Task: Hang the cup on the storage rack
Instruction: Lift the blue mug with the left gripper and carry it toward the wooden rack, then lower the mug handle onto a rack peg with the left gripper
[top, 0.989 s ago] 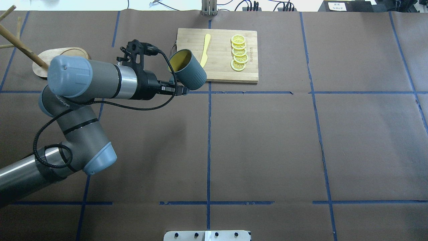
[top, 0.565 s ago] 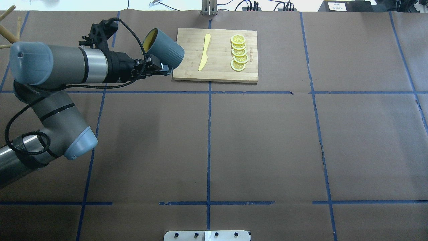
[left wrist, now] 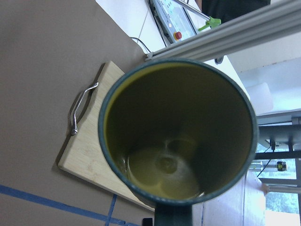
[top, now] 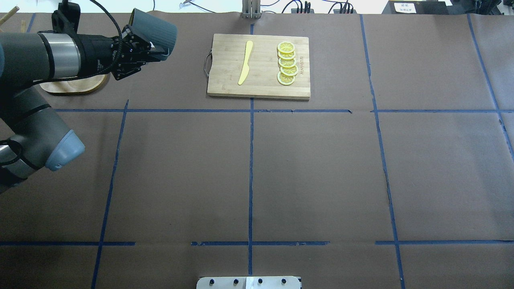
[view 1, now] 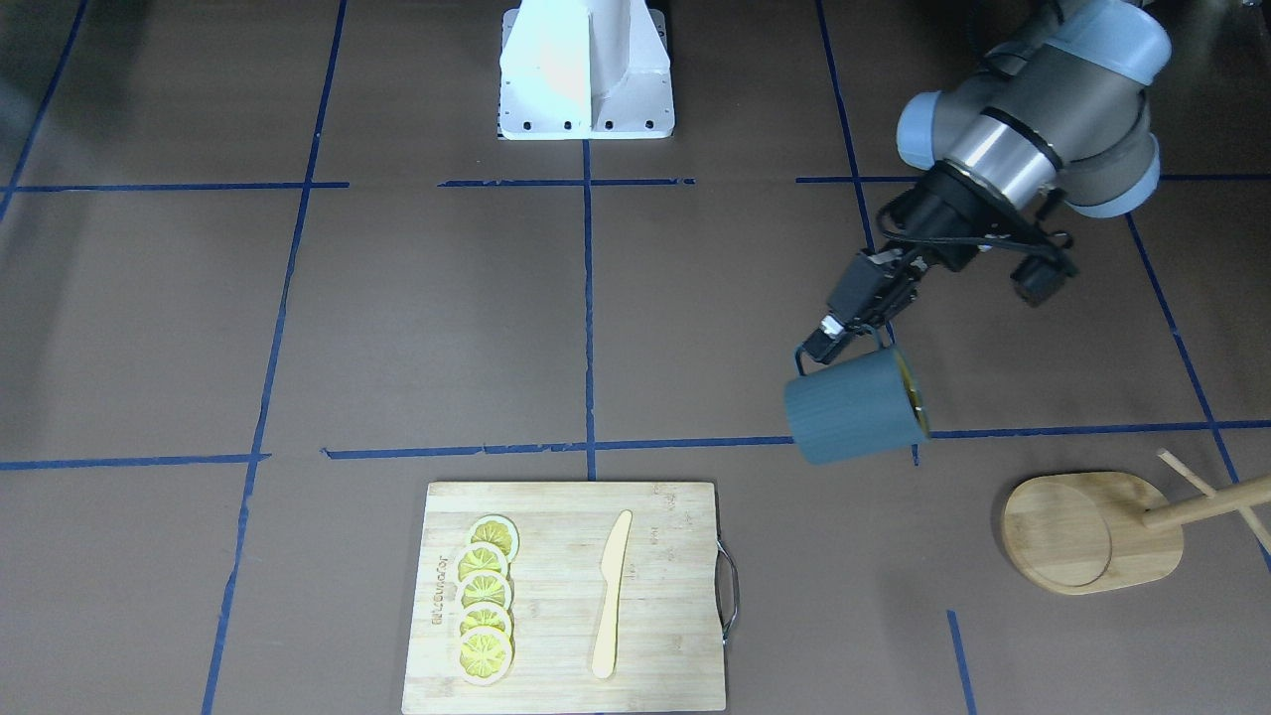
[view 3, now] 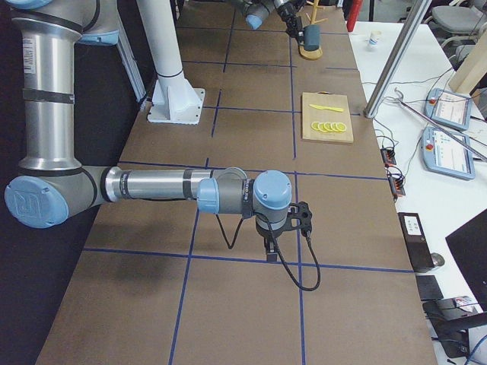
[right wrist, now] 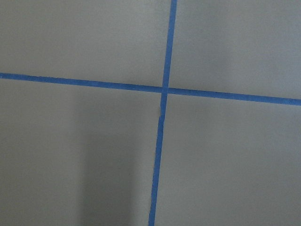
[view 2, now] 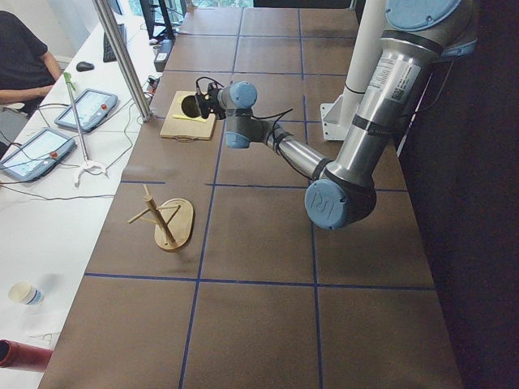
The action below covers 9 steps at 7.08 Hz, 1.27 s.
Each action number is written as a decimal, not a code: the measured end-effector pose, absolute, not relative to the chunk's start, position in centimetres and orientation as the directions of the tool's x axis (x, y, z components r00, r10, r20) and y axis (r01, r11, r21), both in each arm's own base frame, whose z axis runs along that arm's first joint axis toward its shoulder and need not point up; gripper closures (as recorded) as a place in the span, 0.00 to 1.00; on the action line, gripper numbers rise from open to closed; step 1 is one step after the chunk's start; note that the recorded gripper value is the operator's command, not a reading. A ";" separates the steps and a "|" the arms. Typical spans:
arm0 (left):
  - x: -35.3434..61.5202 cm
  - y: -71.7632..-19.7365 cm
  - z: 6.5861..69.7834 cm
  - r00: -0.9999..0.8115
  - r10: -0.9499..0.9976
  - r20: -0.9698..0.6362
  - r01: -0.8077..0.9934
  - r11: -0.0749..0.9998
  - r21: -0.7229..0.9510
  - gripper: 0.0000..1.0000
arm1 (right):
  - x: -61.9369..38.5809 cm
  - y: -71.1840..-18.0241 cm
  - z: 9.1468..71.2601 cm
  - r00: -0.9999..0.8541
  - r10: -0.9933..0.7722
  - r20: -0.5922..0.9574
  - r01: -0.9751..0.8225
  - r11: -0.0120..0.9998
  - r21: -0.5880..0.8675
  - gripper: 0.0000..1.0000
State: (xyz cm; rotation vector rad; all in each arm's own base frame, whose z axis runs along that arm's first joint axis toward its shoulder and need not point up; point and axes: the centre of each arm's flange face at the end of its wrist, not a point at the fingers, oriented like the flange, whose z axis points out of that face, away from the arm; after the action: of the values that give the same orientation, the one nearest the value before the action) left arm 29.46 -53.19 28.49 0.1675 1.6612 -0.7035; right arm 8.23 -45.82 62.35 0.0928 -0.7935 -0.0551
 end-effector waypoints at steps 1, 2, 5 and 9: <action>27.9 -53.8 29.3 -0.296 -0.309 -0.904 0.474 0.774 -0.420 1.00 | 8.3 -45.7 62.1 0.709 -0.075 0.701 0.006 0.995 0.100 0.00; 25.4 -55.1 30.1 -0.365 -0.351 -0.862 0.472 0.729 -0.497 1.00 | 8.3 -45.7 62.0 0.712 -0.072 0.698 0.003 0.995 0.100 0.00; 18.9 -60.0 33.8 -0.567 -0.413 -0.713 0.521 0.491 -0.699 0.98 | 8.4 -45.7 61.8 0.714 -0.070 0.697 -0.001 0.995 0.101 0.00; 17.3 -62.1 43.9 -0.818 -0.249 -0.519 0.403 0.397 -0.825 0.98 | 8.3 -45.9 60.5 0.714 -0.087 0.695 -0.001 0.992 0.126 0.00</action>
State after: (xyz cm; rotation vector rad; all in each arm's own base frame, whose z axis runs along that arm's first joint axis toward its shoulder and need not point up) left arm 17.32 -62.07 43.94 0.1312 2.0752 -1.4531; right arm 8.35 -45.90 60.55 0.1198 -0.7750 -0.0480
